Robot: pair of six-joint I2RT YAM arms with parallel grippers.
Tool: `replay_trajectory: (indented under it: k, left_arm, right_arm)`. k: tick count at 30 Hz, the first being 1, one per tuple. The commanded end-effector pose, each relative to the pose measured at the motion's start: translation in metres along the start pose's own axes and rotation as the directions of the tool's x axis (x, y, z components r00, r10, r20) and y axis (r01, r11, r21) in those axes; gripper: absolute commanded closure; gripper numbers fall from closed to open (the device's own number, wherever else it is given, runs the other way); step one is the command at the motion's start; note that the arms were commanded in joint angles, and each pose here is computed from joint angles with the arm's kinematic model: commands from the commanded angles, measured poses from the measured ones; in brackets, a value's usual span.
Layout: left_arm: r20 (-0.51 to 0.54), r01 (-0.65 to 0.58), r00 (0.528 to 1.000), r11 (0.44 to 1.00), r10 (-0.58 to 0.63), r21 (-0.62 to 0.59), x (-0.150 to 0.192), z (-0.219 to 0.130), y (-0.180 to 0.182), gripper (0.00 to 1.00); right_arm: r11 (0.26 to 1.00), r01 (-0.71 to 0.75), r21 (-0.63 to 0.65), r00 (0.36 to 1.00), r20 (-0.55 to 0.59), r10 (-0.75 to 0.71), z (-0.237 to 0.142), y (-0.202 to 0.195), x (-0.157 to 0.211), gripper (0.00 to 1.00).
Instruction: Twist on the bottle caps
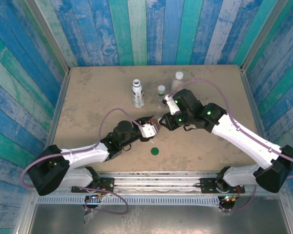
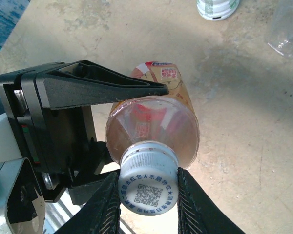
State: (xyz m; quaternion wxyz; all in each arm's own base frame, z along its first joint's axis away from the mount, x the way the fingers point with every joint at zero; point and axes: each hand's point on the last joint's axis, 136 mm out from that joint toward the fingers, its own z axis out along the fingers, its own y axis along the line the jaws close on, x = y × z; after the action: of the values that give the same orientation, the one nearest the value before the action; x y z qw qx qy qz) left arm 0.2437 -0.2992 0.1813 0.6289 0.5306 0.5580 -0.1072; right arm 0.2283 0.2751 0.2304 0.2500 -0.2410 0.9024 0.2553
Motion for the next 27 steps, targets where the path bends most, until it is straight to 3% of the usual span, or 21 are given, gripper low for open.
replay_trajectory:
  k: [1, 4, 7, 10, 12, 15, 19, 27]
  left_arm:
    - [0.074, -0.006, 0.997, 1.0, 0.005, 0.009, -0.024, -0.002, 0.004, 0.55]
    - [0.08, 0.006, 0.997, 1.0, -0.007, 0.02, -0.025, -0.005, 0.002, 0.55]
    - [0.085, 0.004, 0.996, 0.999, -0.009, 0.052, -0.026, -0.009, -0.004, 0.55]
    - [0.092, -0.008, 0.996, 0.994, -0.002, 0.106, -0.029, -0.012, -0.012, 0.55]
    - [0.1, -0.009, 0.995, 0.993, -0.003, 0.119, -0.031, -0.014, -0.014, 0.55]
    - [0.105, -0.007, 0.994, 0.992, -0.006, 0.123, -0.033, -0.015, -0.014, 0.54]
    - [0.106, -0.007, 0.994, 0.992, -0.006, 0.126, -0.033, -0.016, -0.015, 0.54]
    - [0.104, -0.01, 0.995, 0.991, -0.004, 0.132, -0.033, -0.016, -0.015, 0.53]
  right_arm:
    - [0.994, 0.107, -0.015, 0.993, 0.056, -0.106, -0.011, 0.001, -0.008, 0.6]
    - [0.905, 0.424, -0.02, 0.905, 0.044, -0.423, -0.021, 0.004, -0.001, 0.45]
    - [0.749, 0.663, 0.004, 0.748, 0.018, -0.663, -0.032, 0.001, 0.004, 0.41]
    - [0.561, 0.827, -0.006, 0.561, -0.038, -0.827, -0.034, 0.001, 0.012, 0.4]
    - [0.389, 0.921, -0.035, 0.385, -0.083, -0.919, -0.033, 0.004, 0.021, 0.38]
    - [0.227, 0.973, -0.036, 0.222, -0.105, -0.969, -0.029, 0.006, 0.021, 0.38]
    - [0.147, 0.988, -0.041, 0.143, -0.087, -0.986, -0.026, 0.014, 0.015, 0.43]
    - [0.148, 0.988, -0.052, 0.144, -0.073, -0.987, -0.018, 0.018, 0.018, 0.59]
